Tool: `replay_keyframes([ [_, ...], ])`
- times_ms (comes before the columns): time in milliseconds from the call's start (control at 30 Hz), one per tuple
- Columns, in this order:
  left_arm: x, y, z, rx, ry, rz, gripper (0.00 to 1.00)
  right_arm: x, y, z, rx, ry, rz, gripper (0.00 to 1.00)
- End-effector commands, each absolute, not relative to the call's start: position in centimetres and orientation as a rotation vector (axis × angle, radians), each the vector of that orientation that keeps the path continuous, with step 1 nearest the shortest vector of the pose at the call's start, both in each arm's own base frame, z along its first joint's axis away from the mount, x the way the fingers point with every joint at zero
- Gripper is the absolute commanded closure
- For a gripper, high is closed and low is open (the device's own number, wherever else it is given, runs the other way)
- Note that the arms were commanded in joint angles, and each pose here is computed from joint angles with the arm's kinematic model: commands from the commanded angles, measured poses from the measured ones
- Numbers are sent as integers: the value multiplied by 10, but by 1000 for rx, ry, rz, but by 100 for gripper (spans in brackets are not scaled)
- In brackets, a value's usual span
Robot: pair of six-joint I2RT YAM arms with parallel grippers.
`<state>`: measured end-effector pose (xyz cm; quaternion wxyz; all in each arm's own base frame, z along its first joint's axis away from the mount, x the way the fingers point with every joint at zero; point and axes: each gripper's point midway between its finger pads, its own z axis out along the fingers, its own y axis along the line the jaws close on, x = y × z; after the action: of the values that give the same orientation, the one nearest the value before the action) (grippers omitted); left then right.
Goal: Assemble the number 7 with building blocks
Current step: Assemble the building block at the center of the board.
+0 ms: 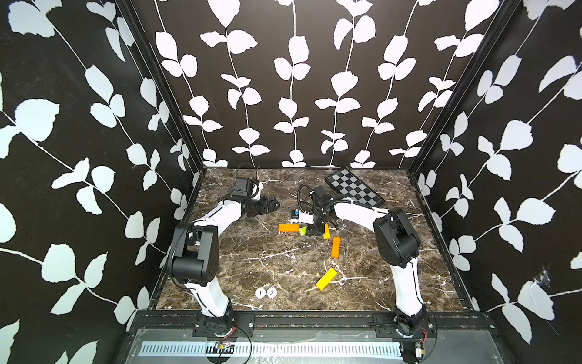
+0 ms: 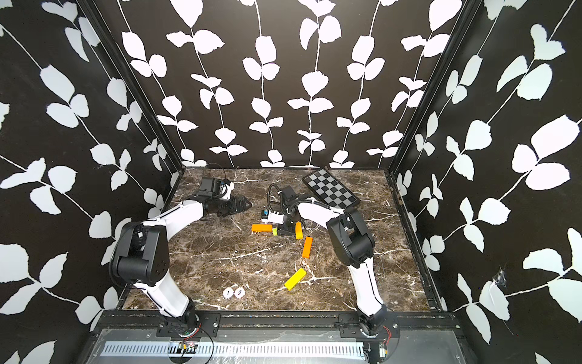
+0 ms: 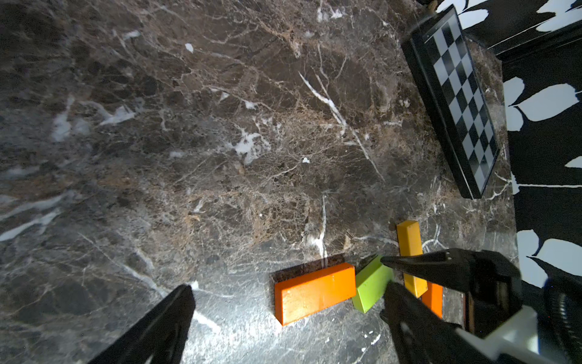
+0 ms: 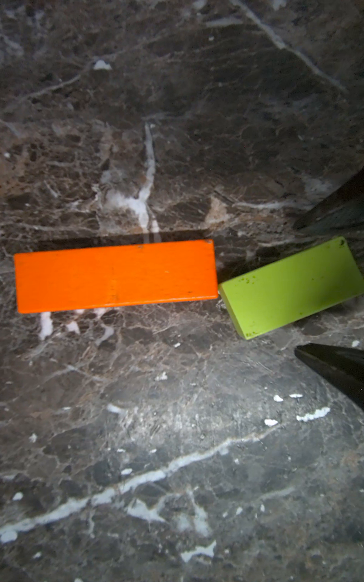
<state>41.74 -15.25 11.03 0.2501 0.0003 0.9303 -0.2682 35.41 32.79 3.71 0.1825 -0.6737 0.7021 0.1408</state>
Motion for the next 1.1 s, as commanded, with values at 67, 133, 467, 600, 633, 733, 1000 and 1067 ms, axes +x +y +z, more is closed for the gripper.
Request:
replay_keyframes([
  [67, 418, -154, 115, 30, 2524, -727, 4, 347, 330, 32, -1952, 1980, 437, 48],
  [133, 418, -154, 114, 28, 2525, -726, 4, 348, 329, 31, -1953, 1982, 431, 48],
  [467, 419, -154, 115, 33, 2523, -718, 3, 350, 331, 21, -1976, 1993, 375, 52],
  [600, 419, -153, 115, 33, 2524, -715, 3, 350, 332, 13, -1999, 2004, 338, 54],
  [633, 419, -153, 116, 34, 2524, -712, 3, 351, 332, 13, -1996, 2003, 333, 55],
  [733, 419, -152, 115, 33, 2526, -706, 3, 353, 333, 13, -1982, 2005, 323, 57],
  [1000, 418, -152, 113, 31, 2529, -704, 3, 359, 332, 14, -1946, 2024, 296, 63],
  [1067, 418, -152, 113, 33, 2530, -702, 3, 360, 334, 14, -1940, 2026, 299, 63],
])
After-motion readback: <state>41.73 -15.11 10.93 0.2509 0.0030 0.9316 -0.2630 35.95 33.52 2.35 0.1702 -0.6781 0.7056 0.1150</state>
